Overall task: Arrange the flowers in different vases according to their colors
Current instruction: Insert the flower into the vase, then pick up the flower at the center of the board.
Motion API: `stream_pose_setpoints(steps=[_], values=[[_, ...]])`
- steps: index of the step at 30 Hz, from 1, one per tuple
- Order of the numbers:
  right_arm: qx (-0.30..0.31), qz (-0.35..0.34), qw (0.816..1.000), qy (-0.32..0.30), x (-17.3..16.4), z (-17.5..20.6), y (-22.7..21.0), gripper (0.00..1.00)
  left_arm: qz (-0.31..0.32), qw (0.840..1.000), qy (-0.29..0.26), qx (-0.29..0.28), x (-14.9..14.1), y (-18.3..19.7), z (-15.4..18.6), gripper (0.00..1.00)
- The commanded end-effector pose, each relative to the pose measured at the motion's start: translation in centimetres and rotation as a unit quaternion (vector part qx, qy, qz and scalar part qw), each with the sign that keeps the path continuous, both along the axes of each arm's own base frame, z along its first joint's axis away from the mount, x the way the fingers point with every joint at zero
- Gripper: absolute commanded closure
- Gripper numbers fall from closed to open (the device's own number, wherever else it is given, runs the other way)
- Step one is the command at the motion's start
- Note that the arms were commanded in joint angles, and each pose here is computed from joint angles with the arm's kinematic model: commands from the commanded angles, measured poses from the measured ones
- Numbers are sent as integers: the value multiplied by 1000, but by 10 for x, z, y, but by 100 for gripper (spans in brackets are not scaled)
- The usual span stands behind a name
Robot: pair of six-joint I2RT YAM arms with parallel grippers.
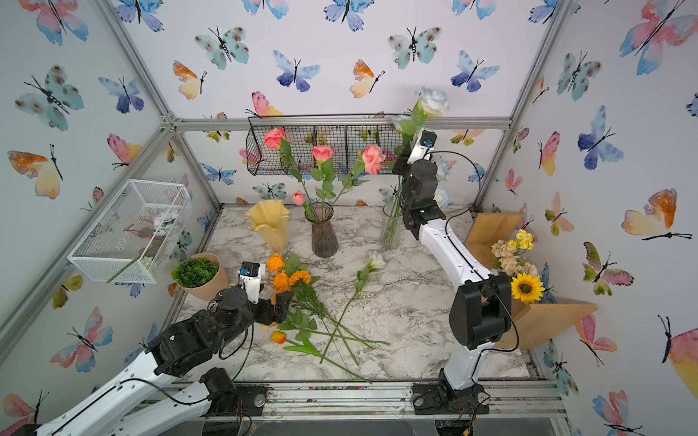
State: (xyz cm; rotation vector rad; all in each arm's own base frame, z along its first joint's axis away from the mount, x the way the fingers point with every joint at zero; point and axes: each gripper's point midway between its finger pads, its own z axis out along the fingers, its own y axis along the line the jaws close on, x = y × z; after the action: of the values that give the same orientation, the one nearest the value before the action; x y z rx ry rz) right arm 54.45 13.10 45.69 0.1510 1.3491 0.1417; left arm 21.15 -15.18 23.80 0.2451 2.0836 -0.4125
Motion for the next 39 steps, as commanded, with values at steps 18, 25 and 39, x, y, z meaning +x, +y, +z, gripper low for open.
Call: stream_pose_setpoints(steps=[18,25,39], values=[[26,1,989,148,-50,27,-21,34,-13,1000,-5,-12,-2,-2,4,1],[43,38,988,142,-91,61,-24,36,-20,1000,-5,-15,-3,-4,5,1],[66,194,921,332,-193,-60,6,44,-81,993,80,-14,13,-65,-7,12]])
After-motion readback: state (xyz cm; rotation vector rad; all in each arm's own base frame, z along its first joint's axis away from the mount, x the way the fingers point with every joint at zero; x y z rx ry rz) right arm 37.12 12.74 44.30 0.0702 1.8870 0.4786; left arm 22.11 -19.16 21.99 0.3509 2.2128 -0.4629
